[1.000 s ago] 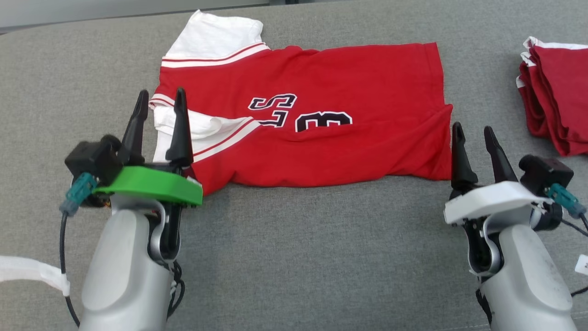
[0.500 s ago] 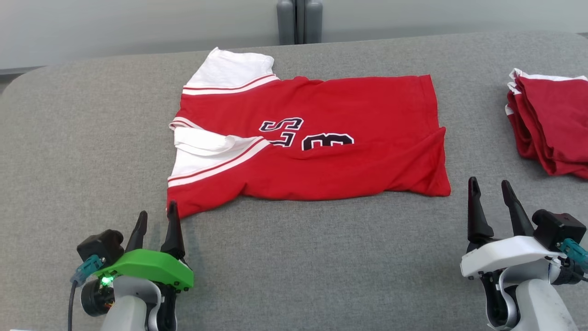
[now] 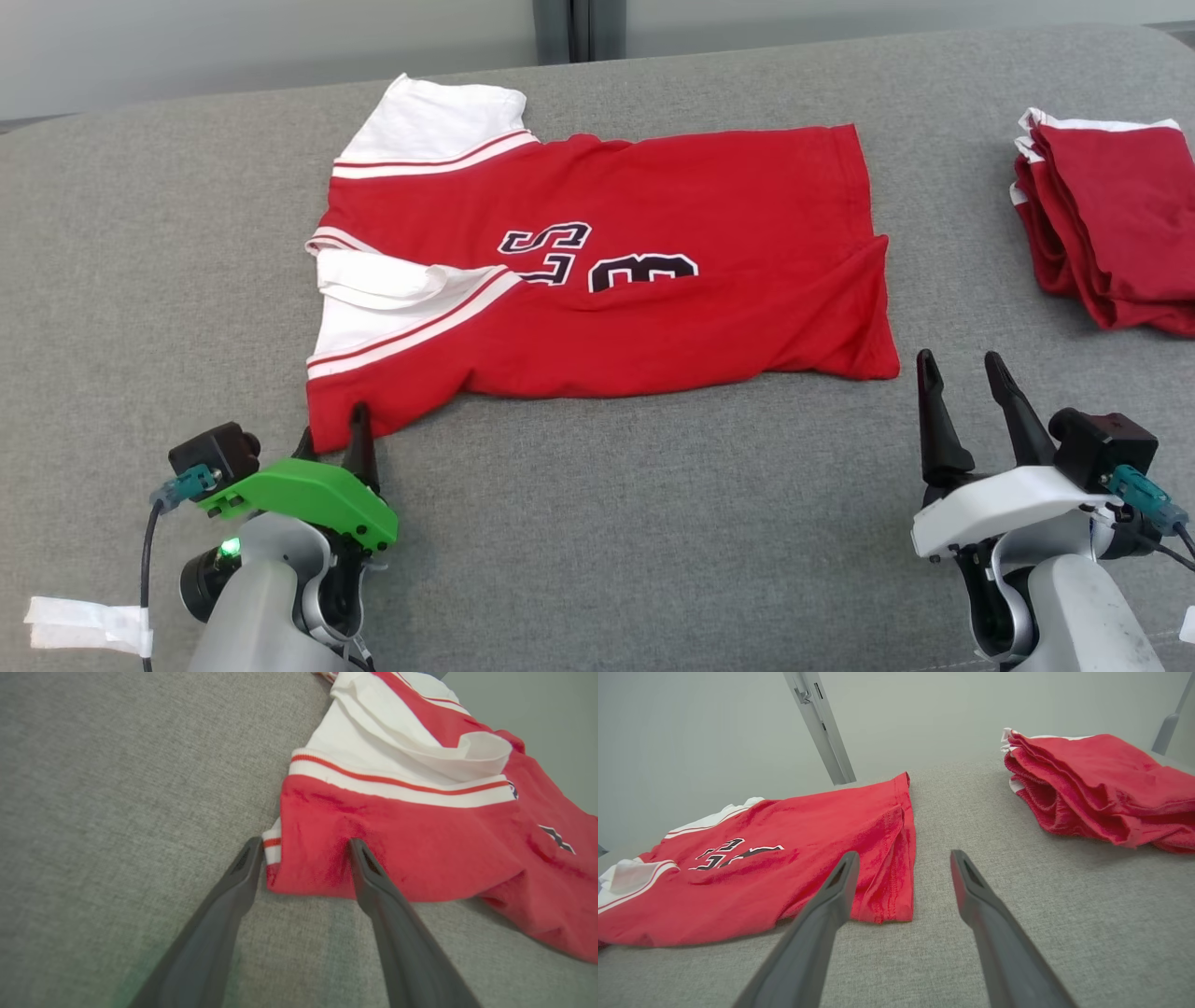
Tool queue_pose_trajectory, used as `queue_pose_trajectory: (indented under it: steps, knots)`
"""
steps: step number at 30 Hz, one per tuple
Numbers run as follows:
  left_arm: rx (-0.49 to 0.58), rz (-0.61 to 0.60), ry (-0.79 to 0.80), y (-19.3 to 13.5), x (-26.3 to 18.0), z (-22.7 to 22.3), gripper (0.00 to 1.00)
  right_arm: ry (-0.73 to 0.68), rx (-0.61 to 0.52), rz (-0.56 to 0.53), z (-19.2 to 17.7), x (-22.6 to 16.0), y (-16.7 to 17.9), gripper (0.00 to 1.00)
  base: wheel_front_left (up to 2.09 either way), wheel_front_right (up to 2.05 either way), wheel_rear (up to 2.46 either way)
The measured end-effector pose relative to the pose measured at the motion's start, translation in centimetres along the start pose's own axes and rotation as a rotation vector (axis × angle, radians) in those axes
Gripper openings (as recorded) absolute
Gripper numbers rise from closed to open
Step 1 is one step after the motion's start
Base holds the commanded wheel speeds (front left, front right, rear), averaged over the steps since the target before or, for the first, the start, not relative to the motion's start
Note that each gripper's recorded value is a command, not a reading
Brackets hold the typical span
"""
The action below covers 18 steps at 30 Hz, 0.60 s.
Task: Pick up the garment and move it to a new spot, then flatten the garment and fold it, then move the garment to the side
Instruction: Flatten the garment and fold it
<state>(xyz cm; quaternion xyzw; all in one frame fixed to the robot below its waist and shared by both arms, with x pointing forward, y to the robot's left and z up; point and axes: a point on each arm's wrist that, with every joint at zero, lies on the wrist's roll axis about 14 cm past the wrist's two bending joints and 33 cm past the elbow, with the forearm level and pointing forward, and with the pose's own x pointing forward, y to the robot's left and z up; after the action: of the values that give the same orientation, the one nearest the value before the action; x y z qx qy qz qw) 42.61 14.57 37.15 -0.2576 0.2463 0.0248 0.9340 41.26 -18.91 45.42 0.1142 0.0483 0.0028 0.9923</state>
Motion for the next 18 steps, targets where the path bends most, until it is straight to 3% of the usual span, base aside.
queue_pose_trajectory:
  steps: [1, 13, 18]
  knots:
    - [0.000, -0.001, 0.002, -0.1, 0.2, 0.0, 0.00, 0.012, -0.009, -0.002, -0.2, 0.0, -0.1, 1.00, 0.00, 0.00, 0.00]
    - [0.000, -0.072, -0.128, -2.0, -0.4, 3.3, 0.00, 0.172, -0.014, 0.031, -3.4, 1.7, 1.2, 1.00, 0.00, 0.00, 0.00]
    - [0.000, -0.089, -0.154, -2.4, -1.1, 4.1, 0.00, 0.225, -0.100, 0.044, -4.9, 3.1, 1.4, 1.00, 0.00, 0.00, 0.00]
